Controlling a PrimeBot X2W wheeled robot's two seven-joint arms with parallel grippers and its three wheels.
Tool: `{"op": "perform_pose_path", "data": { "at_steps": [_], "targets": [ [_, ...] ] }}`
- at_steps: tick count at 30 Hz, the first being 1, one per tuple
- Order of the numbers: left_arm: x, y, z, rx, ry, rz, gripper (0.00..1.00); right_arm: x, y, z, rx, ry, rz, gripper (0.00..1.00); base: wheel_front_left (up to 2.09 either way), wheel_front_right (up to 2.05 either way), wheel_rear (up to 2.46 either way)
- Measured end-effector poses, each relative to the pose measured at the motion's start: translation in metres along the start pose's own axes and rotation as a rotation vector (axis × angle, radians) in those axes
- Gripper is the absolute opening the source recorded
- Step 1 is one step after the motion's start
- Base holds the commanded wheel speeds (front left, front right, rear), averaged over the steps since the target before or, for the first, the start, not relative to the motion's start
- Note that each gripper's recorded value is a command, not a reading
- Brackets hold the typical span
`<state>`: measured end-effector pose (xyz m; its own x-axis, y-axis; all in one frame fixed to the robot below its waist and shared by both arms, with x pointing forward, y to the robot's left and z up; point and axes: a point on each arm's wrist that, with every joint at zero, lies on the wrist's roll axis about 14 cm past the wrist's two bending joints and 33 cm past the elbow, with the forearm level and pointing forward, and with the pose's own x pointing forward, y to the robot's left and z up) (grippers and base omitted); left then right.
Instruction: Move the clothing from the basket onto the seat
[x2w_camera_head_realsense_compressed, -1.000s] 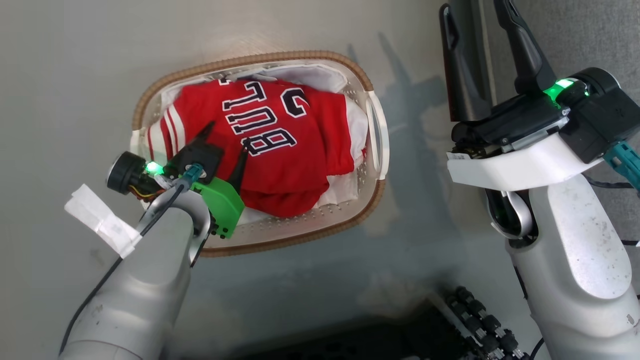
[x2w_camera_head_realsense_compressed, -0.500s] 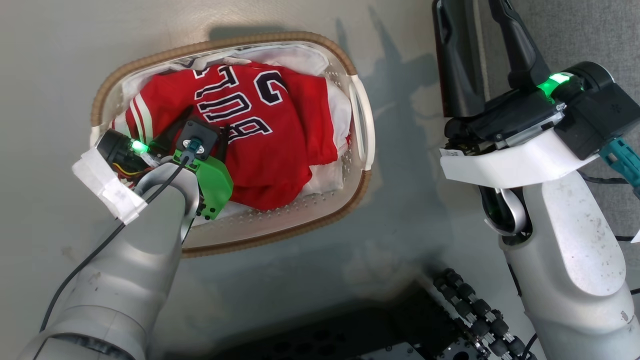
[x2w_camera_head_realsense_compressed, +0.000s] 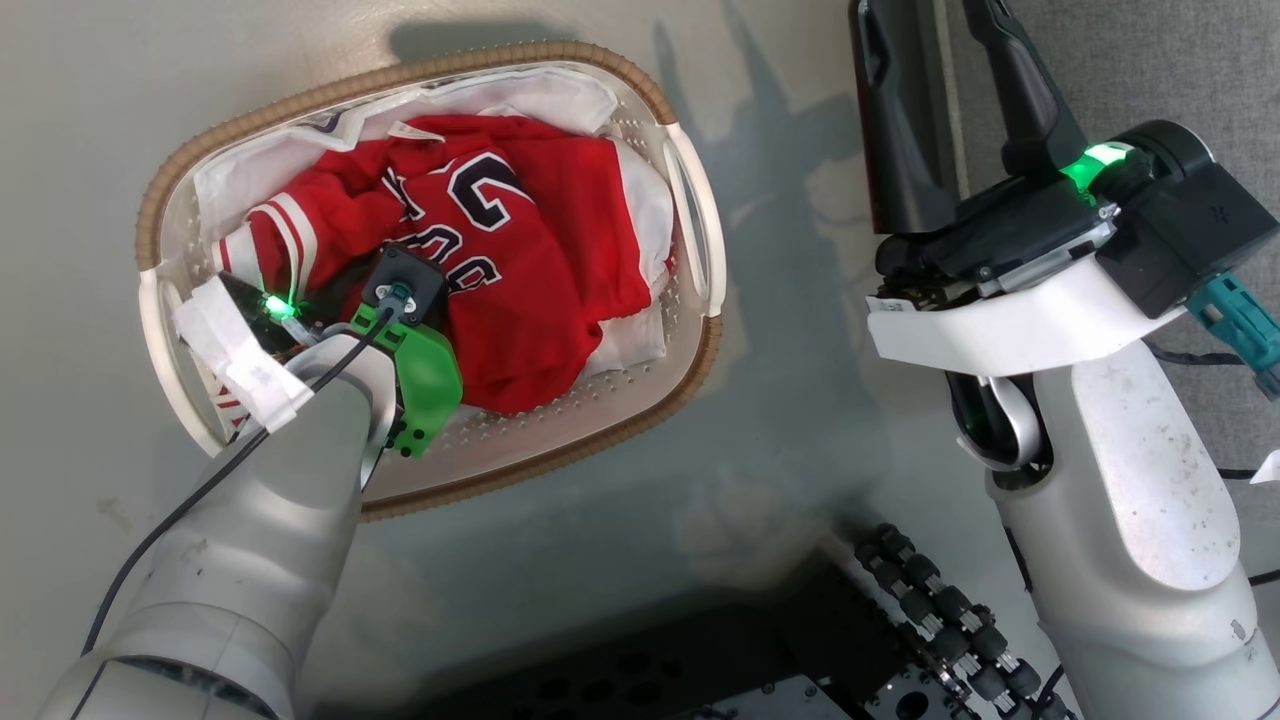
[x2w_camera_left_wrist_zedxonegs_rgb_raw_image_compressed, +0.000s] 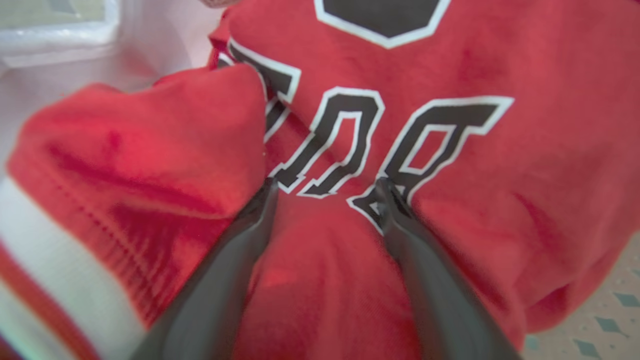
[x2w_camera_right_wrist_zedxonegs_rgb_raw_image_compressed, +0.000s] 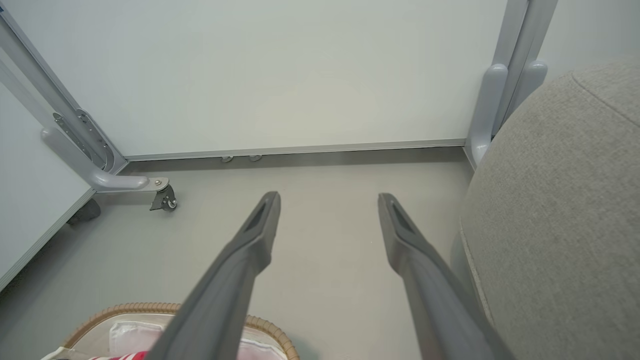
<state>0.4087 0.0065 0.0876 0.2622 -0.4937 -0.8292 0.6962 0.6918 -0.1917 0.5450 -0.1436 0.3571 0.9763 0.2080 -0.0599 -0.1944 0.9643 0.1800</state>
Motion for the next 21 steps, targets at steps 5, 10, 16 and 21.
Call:
{"op": "perform_pose_path", "data": {
  "at_steps": [5,10,16,21],
  "targets": [
    [0.001,-0.001,-0.004,0.018,0.032,-0.004,0.93,0.000,-0.001,0.000,0.000,0.000,-0.003,1.00,0.00,0.00,0.00],
    [0.000,-0.002,-0.008,0.032,0.067,-0.008,0.00,-0.001,-0.001,0.002,0.000,-0.001,-0.004,1.00,0.00,0.00,0.00],
    [-0.002,0.000,-0.006,0.045,0.070,0.001,0.00,-0.001,-0.001,0.006,-0.001,-0.006,-0.006,1.00,0.00,0.00,0.00],
    [-0.007,0.002,0.004,0.049,0.040,0.013,0.00,-0.002,-0.001,0.013,0.003,-0.017,-0.009,1.00,0.00,0.00,0.00]
  ]
}}
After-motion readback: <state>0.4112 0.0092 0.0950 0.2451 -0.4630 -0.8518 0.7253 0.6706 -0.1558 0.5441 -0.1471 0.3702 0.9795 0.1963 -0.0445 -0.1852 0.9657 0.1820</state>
